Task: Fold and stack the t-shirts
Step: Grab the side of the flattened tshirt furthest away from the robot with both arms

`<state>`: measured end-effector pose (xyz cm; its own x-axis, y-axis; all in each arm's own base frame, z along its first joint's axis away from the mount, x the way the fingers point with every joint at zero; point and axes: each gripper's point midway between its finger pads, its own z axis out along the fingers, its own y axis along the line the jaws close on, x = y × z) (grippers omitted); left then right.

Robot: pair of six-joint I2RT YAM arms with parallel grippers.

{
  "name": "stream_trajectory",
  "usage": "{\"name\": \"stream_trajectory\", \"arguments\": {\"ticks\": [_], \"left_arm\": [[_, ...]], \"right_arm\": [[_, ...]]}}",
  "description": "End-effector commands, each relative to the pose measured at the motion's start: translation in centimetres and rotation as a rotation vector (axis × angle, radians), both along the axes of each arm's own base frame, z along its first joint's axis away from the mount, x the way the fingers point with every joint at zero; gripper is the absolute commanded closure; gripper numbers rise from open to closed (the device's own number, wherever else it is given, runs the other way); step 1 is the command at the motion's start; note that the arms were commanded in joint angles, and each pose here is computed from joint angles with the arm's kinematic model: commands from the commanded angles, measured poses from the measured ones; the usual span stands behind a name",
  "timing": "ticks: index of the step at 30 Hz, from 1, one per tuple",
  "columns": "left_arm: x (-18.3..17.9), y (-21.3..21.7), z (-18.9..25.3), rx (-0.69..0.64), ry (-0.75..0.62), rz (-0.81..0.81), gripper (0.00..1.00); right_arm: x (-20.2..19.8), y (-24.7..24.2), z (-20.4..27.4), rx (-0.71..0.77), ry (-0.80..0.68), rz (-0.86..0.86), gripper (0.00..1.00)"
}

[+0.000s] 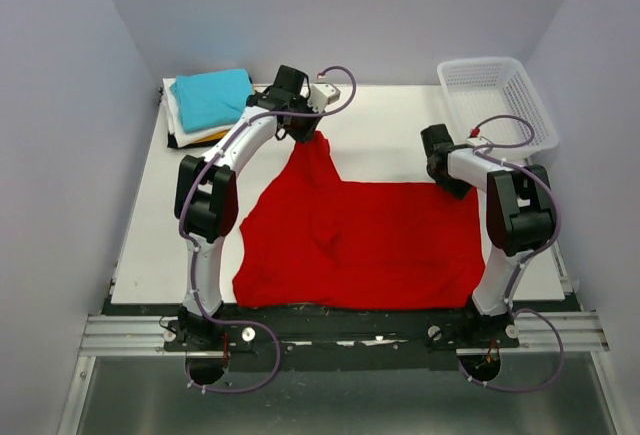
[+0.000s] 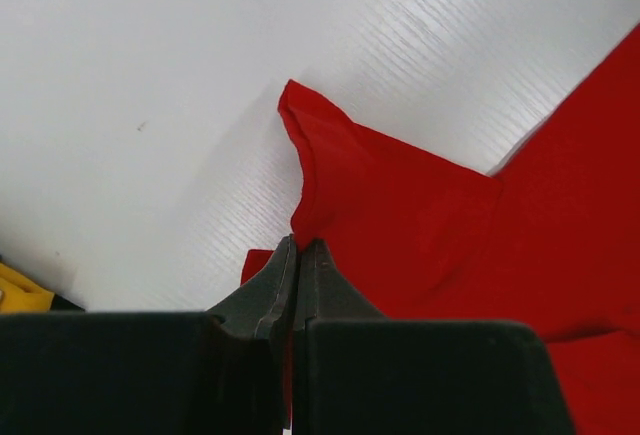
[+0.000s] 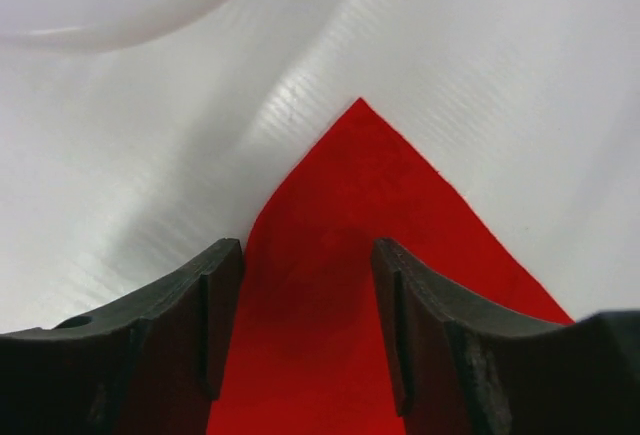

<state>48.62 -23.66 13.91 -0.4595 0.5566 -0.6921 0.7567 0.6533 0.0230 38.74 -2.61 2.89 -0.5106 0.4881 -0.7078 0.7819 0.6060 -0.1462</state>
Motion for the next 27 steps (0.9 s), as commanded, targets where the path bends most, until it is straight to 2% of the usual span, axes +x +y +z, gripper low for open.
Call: {"name": "stream_trajectory", "arguments": {"ticks": [1,2,5,13,27], "left_arm": [[-1.5,-1.5,3.3,-0.091,-0.041,-0.097,1.0],[-1.9,-1.8,3.5,-0.095,-0.03,-0.131,1.0],[-3.0,-1.7,3.7,-0.073,0.012,-0.166,1.0],[-6.8,-2.3,5.2,-0.113,0.029,-0.204,1.0],[-16.2,-3.0,3.1,-0.081,0.031,-0.254,1.0]], "right_arm": [[-2.0,-2.0,-0.2,-0.075,0.077,-0.025,0.45],[-1.7,-1.9,-0.1,-0.078,0.077,-0.015,0.55],[-1.2,-1.7,-0.4,-0.07,0.087,0.004,0.7],[-0.5,-0.7,1.3,-0.015,0.028,0.056,0.92],[-4.5,1.6,5.2,0.115,-0.053,0.213,0.95]]}}
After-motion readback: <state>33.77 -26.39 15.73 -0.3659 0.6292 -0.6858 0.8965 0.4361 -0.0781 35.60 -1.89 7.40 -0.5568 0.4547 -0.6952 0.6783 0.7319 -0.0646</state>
